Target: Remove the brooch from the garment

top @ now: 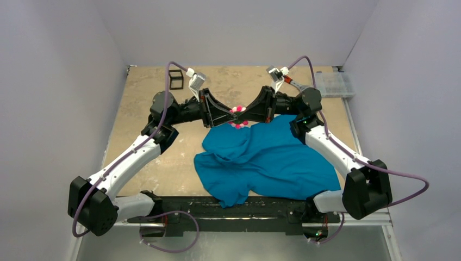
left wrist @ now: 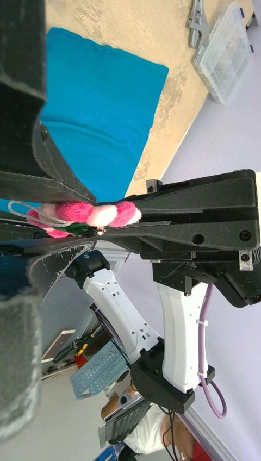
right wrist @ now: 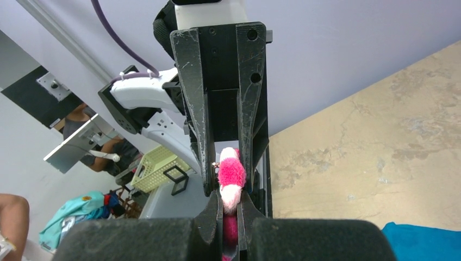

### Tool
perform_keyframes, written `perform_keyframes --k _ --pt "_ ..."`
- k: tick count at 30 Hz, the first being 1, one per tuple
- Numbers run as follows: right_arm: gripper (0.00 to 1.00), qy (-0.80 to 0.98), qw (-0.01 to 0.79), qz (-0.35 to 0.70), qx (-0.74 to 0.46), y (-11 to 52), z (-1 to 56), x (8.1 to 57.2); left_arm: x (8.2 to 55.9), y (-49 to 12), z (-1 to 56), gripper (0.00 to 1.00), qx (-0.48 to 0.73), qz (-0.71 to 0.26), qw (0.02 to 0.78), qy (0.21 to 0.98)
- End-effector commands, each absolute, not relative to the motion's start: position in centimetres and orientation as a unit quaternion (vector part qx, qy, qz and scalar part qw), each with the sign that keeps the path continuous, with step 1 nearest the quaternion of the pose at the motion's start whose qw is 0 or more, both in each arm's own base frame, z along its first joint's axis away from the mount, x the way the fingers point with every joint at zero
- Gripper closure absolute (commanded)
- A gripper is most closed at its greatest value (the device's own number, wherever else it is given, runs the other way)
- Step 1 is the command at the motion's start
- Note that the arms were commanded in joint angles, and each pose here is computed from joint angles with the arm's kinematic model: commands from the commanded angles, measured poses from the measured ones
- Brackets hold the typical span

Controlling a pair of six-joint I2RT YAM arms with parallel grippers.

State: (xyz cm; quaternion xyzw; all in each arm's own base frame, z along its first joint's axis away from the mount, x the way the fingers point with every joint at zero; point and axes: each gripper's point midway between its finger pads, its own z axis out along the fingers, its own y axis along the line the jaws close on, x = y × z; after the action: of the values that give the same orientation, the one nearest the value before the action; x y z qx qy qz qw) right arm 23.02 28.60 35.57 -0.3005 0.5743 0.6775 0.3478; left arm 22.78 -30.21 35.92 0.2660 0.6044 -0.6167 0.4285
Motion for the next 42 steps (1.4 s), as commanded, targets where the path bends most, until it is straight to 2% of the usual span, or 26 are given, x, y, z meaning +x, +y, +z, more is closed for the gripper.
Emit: perform_keyframes --k 1,11,20,32,34,39,42 --pt "1.0 0.559 0.384 0.67 -0.302 28.2 37.1 22.9 22.8 -30.3 35.7 0.75 0.257 -0.619 0.424 0.61" --pt "1.0 0.561 0.393 0.662 -0.304 28.2 36.9 23.0 23.0 -30.2 35.0 0.74 0.242 -0.619 0.413 0.623" --pt "1.0 0.564 0.394 0.66 -0.301 28.2 36.7 23.1 23.0 -30.1 34.8 0.69 0.24 -0.617 0.41 0.627" --pt "1.0 0.568 0.4 0.657 -0.294 28.1 36.7 23.4 24.1 -29.6 34.4 0.7 0.214 -0.612 0.411 0.641" --pt "1.0 0.573 0.404 0.653 -0.287 28.1 36.5 23.8 24.0 -29.6 35.1 0.67 0.221 -0.616 0.417 0.631" --pt "1.0 0.589 0.412 0.635 -0.285 28.1 35.8 24.6 22.5 -29.8 36.3 0.49 0.268 -0.623 0.428 0.597" --pt "1.0 0.586 0.402 0.643 -0.285 28.2 35.9 24.3 22.3 -29.4 35.4 0.44 0.282 -0.608 0.441 0.597"
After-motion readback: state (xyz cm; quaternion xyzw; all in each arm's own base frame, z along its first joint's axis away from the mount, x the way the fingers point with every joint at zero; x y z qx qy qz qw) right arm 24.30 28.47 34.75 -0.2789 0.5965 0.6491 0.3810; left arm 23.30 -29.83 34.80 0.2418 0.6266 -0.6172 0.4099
